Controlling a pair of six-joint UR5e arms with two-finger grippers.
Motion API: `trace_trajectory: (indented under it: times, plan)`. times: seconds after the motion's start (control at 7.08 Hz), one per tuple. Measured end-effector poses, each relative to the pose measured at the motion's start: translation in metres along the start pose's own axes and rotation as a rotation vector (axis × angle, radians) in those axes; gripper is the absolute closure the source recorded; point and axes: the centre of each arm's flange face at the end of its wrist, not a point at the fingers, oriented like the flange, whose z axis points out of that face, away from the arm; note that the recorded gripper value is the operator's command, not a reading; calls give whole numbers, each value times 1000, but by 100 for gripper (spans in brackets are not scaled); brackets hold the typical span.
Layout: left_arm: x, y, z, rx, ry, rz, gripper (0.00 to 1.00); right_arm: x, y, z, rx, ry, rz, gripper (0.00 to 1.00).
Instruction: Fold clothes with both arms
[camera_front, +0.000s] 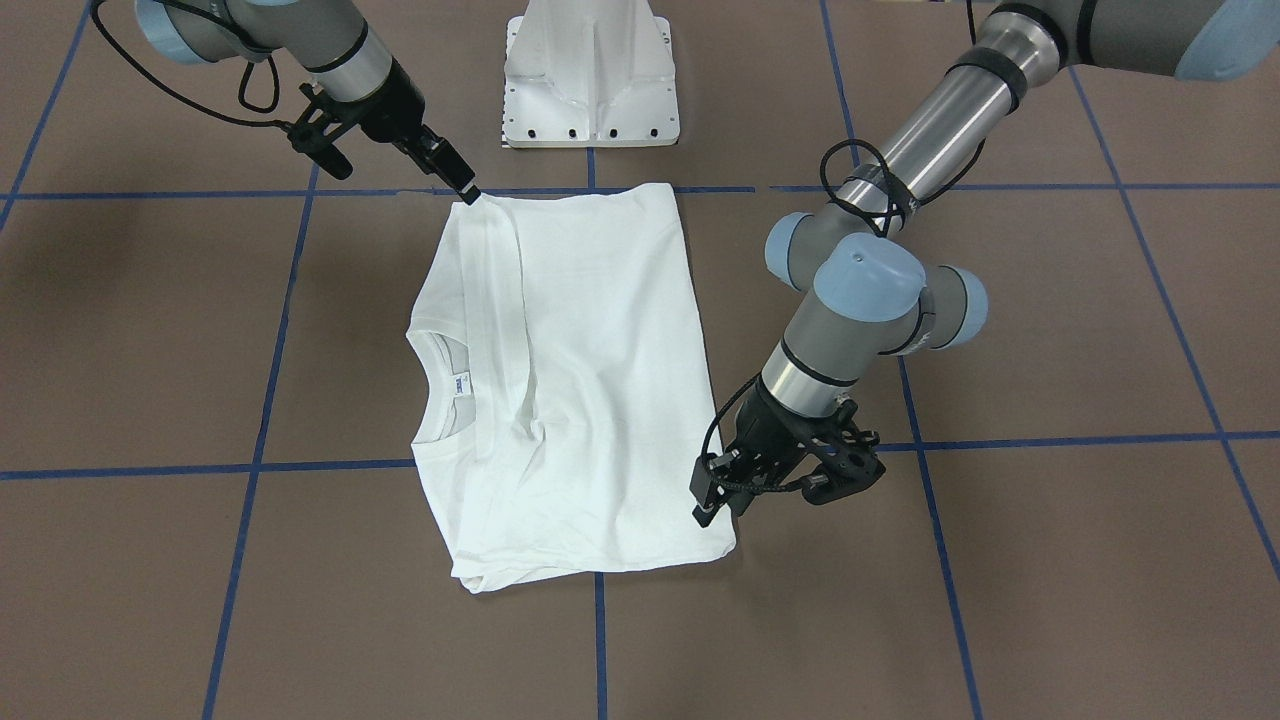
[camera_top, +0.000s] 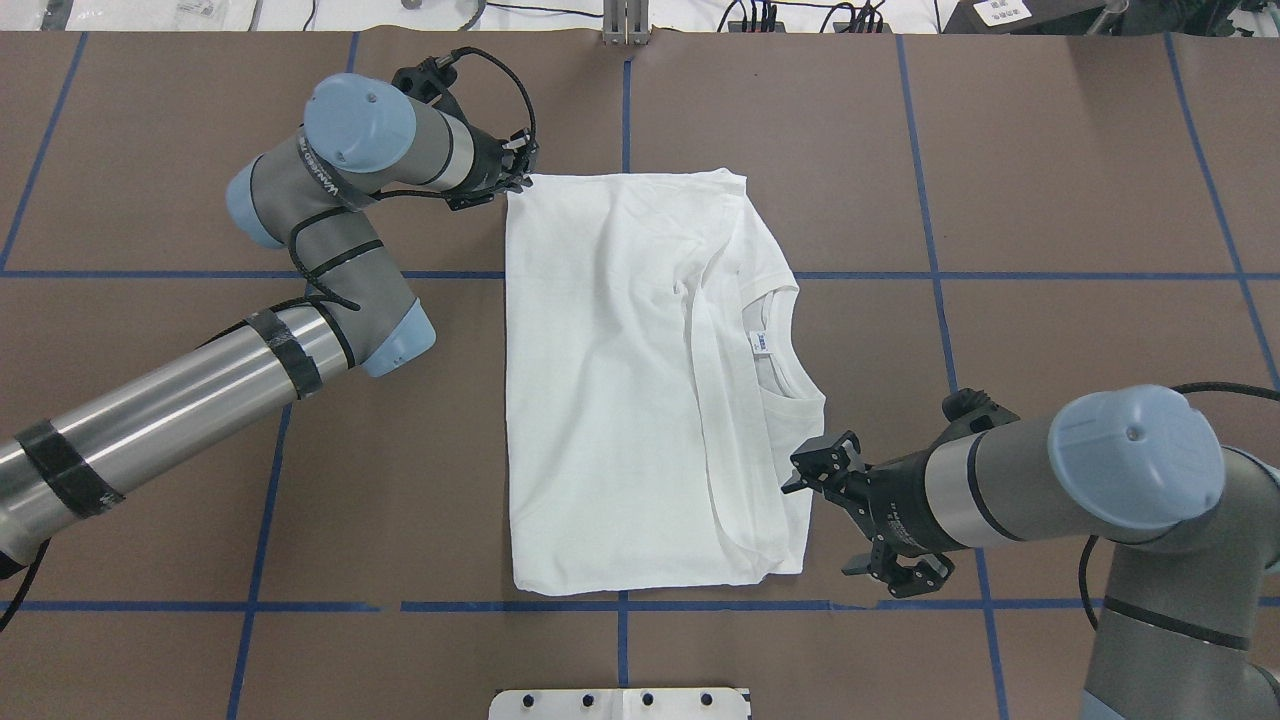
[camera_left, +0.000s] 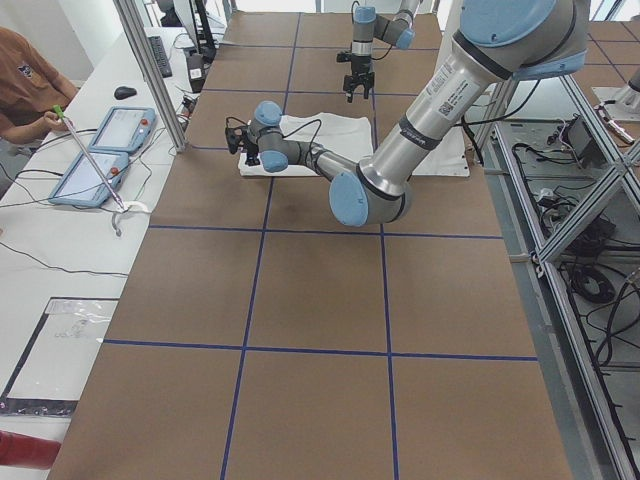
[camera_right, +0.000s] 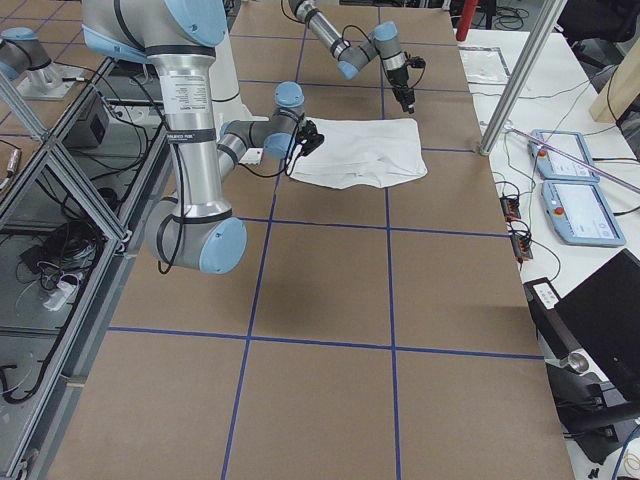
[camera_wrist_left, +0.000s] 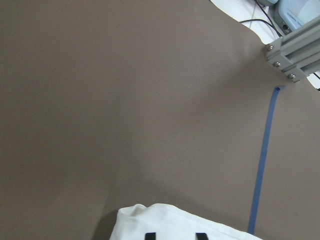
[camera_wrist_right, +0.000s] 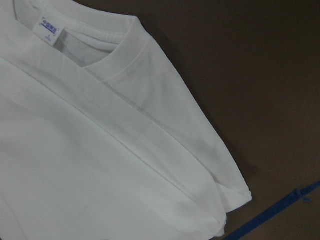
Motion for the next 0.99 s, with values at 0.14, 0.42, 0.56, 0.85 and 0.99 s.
trace_trajectory:
  times: [0.14, 0.42, 0.56, 0.85, 0.99]
  plan:
    - [-15, -1, -27, -39, 23, 6, 35, -13, 14, 10, 34, 55, -121, 0]
    - [-39, -4, -64, -70, 44, 11, 35, -25, 43, 32, 109, 183, -462, 0]
    - [-44, -4, -69, -73, 44, 11, 35, -27, 53, 45, 146, 245, -639, 0]
    - [-55, -4, -71, -73, 36, 9, 35, -33, 66, 64, 192, 366, -900, 0]
    - [-58, -4, -72, -73, 34, 8, 35, -35, 72, 73, 214, 419, -983, 0]
